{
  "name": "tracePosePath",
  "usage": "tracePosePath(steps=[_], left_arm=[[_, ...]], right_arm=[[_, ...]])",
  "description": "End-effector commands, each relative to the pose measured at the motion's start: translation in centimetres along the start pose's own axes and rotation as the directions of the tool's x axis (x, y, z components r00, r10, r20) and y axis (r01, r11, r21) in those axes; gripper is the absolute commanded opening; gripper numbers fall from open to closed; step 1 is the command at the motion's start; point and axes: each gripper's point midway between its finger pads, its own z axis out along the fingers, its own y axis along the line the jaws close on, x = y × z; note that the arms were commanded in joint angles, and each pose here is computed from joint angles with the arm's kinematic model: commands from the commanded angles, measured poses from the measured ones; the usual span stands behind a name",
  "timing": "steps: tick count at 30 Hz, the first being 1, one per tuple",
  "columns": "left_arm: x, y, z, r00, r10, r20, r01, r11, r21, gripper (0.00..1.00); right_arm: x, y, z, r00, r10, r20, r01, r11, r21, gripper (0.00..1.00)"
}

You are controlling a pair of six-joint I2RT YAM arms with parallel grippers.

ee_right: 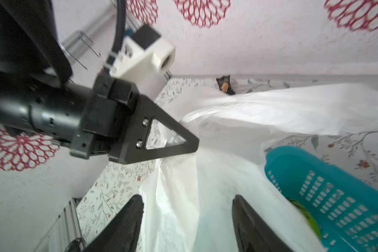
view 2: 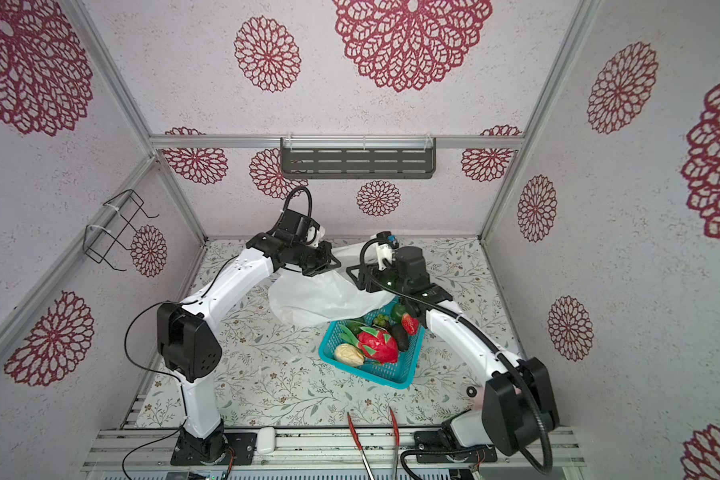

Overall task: Place the fruits into the plastic bag
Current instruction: Open the plastic bag at the top-center of the table, then pick up the bin from the plate.

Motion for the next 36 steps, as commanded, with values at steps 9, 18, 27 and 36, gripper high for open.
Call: tracePosePath(steps=[9, 18, 27, 36], left_arm=[[-1.8, -4.0, -4.1, 0.997, -0.006, 0.079, -0.011, 0.978, 0.208, 0.0], [-2.0, -4.5, -6.2, 0.99, 0.066, 0.126, -0.096, 0.965, 0.243, 0.0], [-1.3, -6.0, -8.5, 0.967, 0.185, 0.174, -0.232, 0.922, 0.311, 0.0], [-1.7, -5.9, -9.6, 0.944, 0.225, 0.241, -0.291, 0.911, 0.292, 0.0]], right_arm=[[-5.8, -4.4, -6.0, 0.982, 0.046, 0.181, -0.077, 0.983, 0.166, 0.69], [-4.9, -9.7, -8.1, 0.963, 0.137, 0.231, -0.206, 0.928, 0.309, 0.69], [-2.9, -8.4, -6.4, 0.984, 0.132, 0.119, -0.154, 0.967, 0.204, 0.69], [-1.4, -7.0, -4.4, 0.978, 0.172, 0.117, -0.188, 0.972, 0.143, 0.7]])
